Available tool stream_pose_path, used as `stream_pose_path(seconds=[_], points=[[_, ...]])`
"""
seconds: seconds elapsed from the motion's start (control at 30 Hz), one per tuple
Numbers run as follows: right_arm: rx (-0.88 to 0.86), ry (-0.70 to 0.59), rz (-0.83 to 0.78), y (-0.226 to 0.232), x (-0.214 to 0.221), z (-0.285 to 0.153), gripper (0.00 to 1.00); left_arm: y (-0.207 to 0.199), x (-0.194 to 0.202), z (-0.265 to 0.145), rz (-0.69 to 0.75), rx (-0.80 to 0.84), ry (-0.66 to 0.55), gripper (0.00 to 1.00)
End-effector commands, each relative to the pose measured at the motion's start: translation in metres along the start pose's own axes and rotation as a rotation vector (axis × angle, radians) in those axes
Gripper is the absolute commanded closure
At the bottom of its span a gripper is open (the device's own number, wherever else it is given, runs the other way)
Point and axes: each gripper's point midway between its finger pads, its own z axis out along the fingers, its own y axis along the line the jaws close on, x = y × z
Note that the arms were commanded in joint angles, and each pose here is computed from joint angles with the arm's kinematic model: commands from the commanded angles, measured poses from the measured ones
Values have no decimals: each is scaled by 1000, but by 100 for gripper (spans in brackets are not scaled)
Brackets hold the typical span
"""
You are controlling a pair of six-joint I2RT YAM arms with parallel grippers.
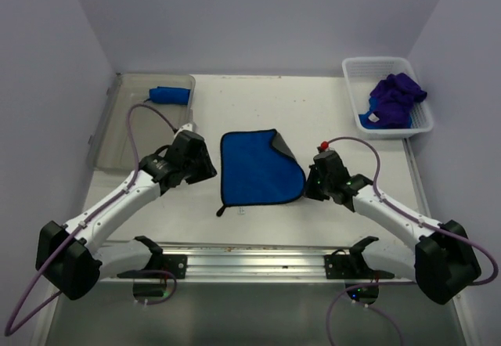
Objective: Roll the towels
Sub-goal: Flatten the towel
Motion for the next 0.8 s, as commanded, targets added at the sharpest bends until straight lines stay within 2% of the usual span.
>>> stream_pose_path(seconds=[0.0, 0.07, 0.17, 0.3, 0.6, 0.77], points=[[30, -87, -22, -4, -18, 3, 100, 5, 25, 20, -43, -1, 26, 55], [32, -88, -22, -5, -17, 4, 100, 11, 45, 28, -31, -44, 48, 49], [37, -83, -18, -6, -15, 3, 100, 25, 80, 44, -36, -98, 102, 46], [43, -85, -20, -8, -16, 1, 100, 24, 100, 61, -35, -105, 140, 45], [58, -75, -17, -14, -9, 2, 100, 18, 114, 80, -10, -185, 161, 46], [63, -79, -14, -16, -9, 0, 100, 21, 122, 88, 5, -243, 187, 51]])
